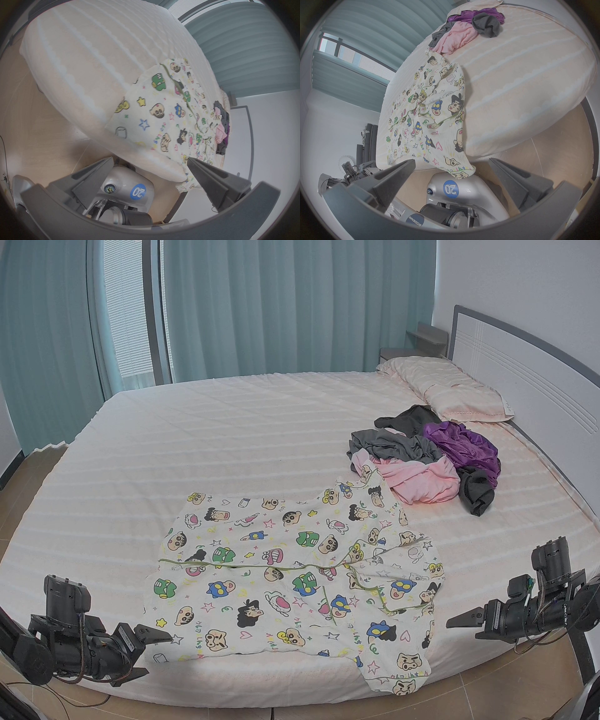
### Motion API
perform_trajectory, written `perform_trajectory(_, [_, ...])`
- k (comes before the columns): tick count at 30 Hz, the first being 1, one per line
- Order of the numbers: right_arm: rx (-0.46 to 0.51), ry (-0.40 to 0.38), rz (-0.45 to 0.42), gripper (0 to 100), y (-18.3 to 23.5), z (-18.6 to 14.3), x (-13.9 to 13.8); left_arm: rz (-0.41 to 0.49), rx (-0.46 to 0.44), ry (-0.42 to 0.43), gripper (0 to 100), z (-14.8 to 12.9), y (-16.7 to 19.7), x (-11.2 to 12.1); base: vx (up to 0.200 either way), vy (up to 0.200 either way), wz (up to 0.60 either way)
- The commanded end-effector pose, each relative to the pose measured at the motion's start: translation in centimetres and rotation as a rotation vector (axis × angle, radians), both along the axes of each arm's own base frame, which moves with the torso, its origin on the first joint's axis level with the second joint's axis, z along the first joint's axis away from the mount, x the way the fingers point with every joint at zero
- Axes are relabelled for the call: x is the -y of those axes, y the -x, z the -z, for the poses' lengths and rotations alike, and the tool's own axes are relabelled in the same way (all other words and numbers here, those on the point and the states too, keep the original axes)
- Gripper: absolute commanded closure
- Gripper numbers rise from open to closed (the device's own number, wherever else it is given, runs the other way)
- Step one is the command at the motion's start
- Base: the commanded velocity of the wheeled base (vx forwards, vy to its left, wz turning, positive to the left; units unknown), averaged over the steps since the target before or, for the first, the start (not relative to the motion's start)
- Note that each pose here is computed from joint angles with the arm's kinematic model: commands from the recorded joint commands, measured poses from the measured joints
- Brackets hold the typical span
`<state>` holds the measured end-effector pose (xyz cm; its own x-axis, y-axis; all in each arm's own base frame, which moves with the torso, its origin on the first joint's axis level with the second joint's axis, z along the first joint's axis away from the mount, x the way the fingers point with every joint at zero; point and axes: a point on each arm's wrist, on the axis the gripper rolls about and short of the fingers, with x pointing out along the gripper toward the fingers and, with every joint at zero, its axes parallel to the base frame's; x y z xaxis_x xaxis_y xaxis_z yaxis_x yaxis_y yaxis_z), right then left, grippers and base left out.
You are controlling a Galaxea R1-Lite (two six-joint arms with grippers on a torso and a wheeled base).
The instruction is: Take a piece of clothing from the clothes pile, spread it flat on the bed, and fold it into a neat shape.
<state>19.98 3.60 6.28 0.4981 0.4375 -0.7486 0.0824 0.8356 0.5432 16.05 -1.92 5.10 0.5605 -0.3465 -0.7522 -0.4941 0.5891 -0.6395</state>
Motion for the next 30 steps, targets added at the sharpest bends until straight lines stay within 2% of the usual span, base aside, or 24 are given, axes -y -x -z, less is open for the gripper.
perform_trajectory(1, [-0.008, -0.001, -0.005, 0, 0.1, 0.3, -0.1, -0.005, -0.097, -0.041, 0, 1.8, -0.8, 0.3, 0.0, 0.0, 0.0])
perform_trajectory(6, [0.015, -0.003, -0.005, 0, 0.1, 0.4, -0.1, -0.003, -0.115, -0.075, 0, 2.6, -1.2, 0.8, 0.0, 0.0, 0.0])
perform_trajectory(13, [-0.001, -0.002, -0.006, 0, 0.0, 0.7, -0.2, -0.032, -0.142, -0.129, 0, 3.4, -2.0, 0.9, 0.0, 0.0, 0.0])
perform_trajectory(14, [-0.005, -0.002, -0.006, 0, 0.0, 0.8, -0.2, -0.07, -0.121, -0.131, 0, 3.3, -2.6, 1.1, 0.0, 0.0, 0.0])
perform_trajectory(16, [-0.003, -0.003, -0.007, 0, 0.0, 0.8, -0.2, -0.091, -0.091, -0.126, 0, 3.3, -3.2, 1.2, 0.0, 0.0, 0.0])
perform_trajectory(21, [-0.009, -0.003, -0.008, 0, -0.1, 0.9, -0.2, -0.074, -0.117, -0.159, 0, 4.4, -3.4, 1.8, 0.0, 0.0, 0.0])
perform_trajectory(23, [-0.015, -0.003, -0.008, 0, -0.1, 1.1, -0.2, -0.084, -0.119, -0.221, 0, 5.1, -3.5, 2.3, 0.0, 0.0, 0.0])
perform_trajectory(30, [-0.011, -0.003, -0.009, 0, -0.1, 1.1, -0.2, -0.109, -0.093, -0.263, 0, 6.0, -4.1, 2.5, 0.0, 0.0, 0.0])
